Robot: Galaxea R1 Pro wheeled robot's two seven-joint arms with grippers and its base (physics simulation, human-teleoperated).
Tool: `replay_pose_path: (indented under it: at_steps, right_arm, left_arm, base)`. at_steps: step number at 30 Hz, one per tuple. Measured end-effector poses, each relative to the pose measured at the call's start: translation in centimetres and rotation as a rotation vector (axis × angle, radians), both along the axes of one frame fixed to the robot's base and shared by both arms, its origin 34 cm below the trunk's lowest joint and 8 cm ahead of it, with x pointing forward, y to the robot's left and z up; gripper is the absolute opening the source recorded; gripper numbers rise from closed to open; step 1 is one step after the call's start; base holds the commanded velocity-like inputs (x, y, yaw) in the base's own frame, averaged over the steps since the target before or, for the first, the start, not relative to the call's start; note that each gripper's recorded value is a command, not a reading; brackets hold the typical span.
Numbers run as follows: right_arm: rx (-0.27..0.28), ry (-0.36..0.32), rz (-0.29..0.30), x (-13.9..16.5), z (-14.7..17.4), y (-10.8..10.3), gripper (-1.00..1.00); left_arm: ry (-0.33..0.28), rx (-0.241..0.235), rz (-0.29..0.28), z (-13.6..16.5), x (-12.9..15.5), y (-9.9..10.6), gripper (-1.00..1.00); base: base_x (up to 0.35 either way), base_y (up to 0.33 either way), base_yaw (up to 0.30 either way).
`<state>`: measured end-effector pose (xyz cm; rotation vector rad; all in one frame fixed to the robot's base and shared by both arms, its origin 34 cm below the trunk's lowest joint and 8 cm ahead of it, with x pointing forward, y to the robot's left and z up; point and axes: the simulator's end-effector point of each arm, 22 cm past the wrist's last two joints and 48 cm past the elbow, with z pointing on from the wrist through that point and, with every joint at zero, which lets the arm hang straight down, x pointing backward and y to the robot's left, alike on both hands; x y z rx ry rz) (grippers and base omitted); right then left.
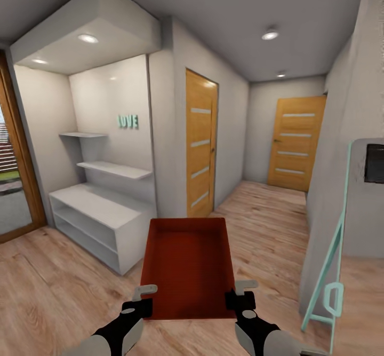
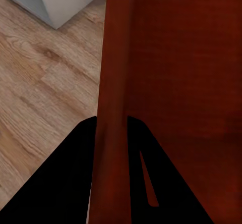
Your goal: Move the two storage containers from the living room to the garage. In the garage, place one container on the floor and stack the other container on top of it (either order is fine).
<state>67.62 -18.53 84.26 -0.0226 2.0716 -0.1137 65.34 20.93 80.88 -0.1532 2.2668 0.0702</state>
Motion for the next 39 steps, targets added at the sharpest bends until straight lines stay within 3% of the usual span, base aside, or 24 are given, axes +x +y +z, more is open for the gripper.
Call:
replay_pose_path:
  at_steps: [21,39]
  right_arm:
    - [0.001,0.0,-0.001,-0.02,-0.01,0.05,-1.0]
    - [0.0,0.0,0.0,0.0,0.01,0.02,-1.0]
  left_arm:
    - [0.0,0.001,-0.001,0.0,0.01,0.06,-1.0]
    - [0.0,0.0,0.0,0.0,0.0,0.03,-1.0]
  base:
    - [0.302,0.209,-0.279]
    - [0.316,0.114,-0.282]
